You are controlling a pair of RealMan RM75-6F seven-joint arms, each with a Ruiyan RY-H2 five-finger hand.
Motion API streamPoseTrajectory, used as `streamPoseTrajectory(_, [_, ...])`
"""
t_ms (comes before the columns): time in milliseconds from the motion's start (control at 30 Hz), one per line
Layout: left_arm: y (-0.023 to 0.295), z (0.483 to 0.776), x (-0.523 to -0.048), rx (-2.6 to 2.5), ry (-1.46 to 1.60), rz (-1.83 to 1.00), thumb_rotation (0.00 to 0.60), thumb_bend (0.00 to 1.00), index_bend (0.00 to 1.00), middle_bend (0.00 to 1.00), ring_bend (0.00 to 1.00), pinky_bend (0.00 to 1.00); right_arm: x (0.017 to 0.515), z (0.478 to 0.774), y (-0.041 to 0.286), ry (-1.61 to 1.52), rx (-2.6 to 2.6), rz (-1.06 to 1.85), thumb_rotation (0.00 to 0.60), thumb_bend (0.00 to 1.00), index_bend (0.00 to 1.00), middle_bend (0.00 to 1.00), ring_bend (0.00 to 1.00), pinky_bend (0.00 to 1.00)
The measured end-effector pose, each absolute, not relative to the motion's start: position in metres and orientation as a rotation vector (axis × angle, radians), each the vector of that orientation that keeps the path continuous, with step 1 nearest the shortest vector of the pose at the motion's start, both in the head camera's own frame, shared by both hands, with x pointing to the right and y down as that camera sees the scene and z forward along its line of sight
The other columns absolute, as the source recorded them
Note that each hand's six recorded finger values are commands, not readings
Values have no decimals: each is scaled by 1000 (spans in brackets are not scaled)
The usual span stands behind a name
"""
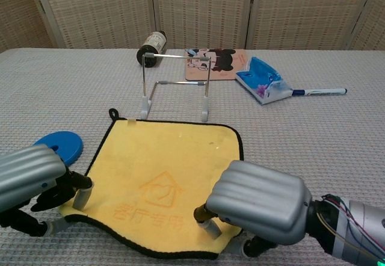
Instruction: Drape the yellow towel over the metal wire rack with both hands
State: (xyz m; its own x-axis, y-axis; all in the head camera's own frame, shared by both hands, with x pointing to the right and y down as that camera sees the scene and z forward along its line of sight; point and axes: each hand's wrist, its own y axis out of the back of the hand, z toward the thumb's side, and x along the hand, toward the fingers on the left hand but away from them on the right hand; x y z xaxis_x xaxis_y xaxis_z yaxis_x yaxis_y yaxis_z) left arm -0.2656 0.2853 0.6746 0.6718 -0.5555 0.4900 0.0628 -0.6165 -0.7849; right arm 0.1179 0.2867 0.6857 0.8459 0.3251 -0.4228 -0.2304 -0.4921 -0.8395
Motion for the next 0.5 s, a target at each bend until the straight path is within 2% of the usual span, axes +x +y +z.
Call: streamPoseTrajectory(500, [265,631,-240,-2154,425,-818,600,434,623,925,783,931,150,640,258,-306,-2036,669,600,466,695,954,985,1000])
